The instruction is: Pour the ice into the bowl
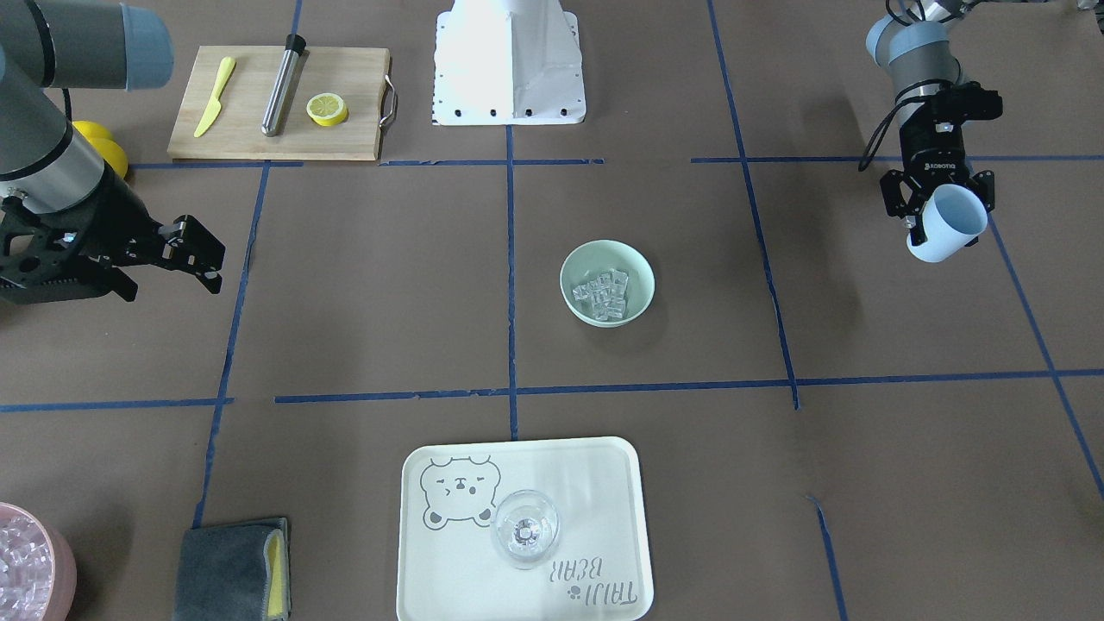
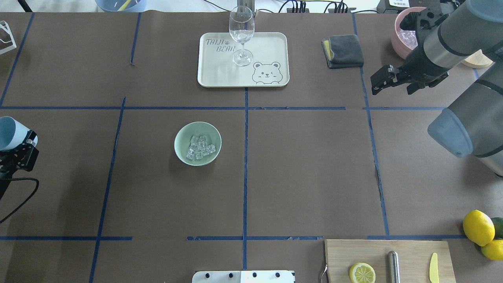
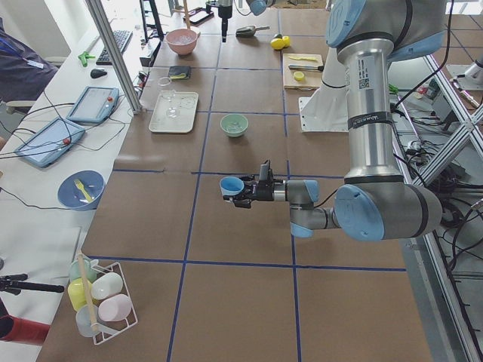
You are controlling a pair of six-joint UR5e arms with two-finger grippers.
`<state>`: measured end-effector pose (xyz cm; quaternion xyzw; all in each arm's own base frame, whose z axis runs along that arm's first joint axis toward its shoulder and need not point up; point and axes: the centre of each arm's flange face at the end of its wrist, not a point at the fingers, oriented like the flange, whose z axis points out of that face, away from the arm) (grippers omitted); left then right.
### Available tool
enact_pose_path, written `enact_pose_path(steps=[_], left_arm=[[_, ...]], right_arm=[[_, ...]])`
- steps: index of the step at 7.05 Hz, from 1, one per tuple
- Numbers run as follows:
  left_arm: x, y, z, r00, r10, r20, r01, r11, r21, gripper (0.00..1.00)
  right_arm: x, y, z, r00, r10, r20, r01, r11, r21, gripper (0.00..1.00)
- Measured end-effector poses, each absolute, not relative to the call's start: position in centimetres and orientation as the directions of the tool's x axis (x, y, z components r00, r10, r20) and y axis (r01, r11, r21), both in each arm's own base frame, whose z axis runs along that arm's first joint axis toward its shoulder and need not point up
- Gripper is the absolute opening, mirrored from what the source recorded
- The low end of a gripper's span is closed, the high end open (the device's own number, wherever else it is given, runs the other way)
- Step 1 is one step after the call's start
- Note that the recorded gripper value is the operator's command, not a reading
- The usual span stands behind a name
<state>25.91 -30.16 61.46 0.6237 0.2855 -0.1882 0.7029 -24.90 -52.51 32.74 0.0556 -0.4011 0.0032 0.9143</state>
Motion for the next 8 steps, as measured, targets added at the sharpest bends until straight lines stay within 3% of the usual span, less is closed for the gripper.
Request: enact_pose_path(steps=[3,6,8], left_arm=[[26.5,-30.3,61.7,0.772,0.091,-0.629,0.611,0.163,0.774,0.00],[27.9,-30.0,62.7,0.616,0.090,-0.782,0.739,0.277,0.614,0.00],[28.2,-29.8,64.7,0.619,0.075,-0.782,0.732,0.306,0.609,0.00]], right_arm=[[-24.9,-52.6,32.8,0.680,-0.037,0.733,-0.051,0.994,0.098,1.00],[-24.9,-52.6,33.0,0.681,-0.035,0.732,-0.051,0.994,0.095,1.00],[-24.9,-52.5,33.0,0.681,-0.035,0.731,-0.051,0.994,0.095,1.00]])
